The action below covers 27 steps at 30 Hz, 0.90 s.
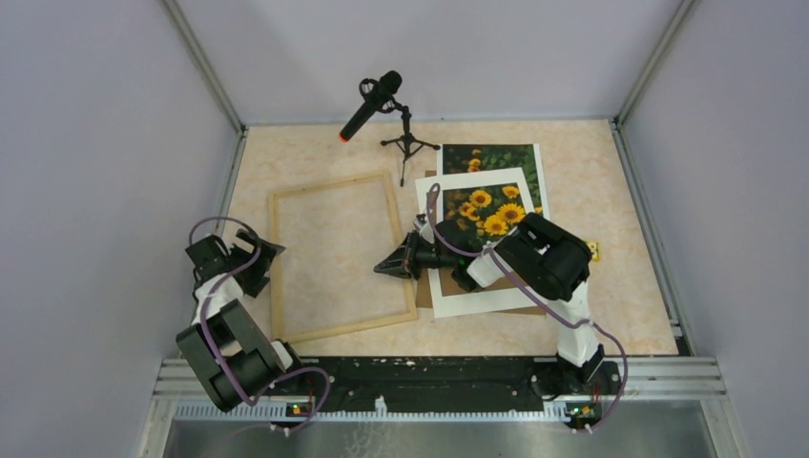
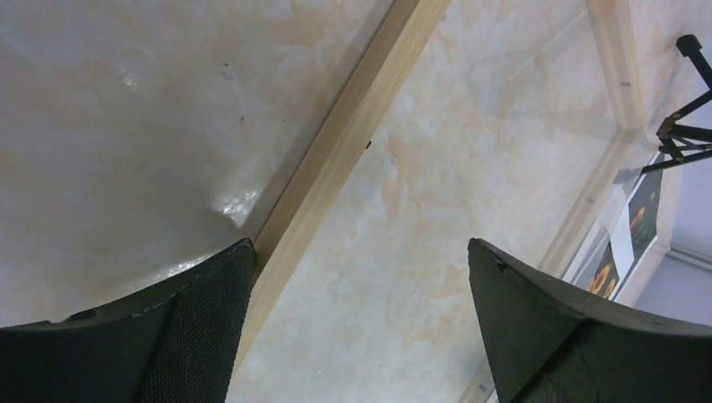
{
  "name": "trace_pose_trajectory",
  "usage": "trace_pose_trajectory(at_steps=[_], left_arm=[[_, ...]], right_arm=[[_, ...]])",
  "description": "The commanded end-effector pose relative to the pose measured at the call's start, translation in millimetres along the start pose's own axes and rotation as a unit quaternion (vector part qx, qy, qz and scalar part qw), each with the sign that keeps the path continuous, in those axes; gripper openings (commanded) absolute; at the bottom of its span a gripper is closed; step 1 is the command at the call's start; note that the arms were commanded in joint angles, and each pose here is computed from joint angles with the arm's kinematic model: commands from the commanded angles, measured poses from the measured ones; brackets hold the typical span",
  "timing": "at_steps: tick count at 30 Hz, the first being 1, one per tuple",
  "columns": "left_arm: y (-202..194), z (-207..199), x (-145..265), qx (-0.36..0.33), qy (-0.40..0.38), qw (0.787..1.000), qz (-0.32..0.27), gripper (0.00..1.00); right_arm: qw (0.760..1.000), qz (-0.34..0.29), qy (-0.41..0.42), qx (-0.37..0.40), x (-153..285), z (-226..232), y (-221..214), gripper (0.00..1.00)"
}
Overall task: Put the photo into the frame
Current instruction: Place the photo frame item in the photo frame.
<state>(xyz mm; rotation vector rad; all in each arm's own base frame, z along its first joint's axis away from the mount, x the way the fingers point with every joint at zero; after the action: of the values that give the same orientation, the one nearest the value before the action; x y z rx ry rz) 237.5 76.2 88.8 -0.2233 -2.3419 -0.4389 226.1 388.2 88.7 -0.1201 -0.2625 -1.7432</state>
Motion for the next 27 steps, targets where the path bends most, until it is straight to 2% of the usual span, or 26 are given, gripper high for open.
trace_pose_trajectory(at_steps=[1,11,27], left_arm=[[-3,-9,4,-0.012,-0.036,0.999,0.012,0.98],[-2,-8,3,-0.021,-0.030,0.999,0.016,0.98],[-1,-7,2,-0.025,-0.027,0.999,0.012,0.98]], right_arm=[[0.998,-0.017,0.051,0.025,14,22,17,0.00],[0.997,0.009,0.077,0.021,9,22,18,0.00],[0.990,0.017,0.140,0.014,18,56,19,0.00]])
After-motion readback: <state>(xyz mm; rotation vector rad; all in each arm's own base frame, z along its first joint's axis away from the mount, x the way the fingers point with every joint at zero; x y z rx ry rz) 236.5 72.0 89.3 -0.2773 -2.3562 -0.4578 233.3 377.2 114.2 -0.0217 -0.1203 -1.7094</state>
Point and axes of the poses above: each gripper's point midway between its finger pads, its own x axis back along the fingers, its own z axis along the line the jaws close on, y = z × x, the point moved 5 cm from there along x, back along the fingers, and after that the axes turned 8 degrees about x, right-handed, at the moved point
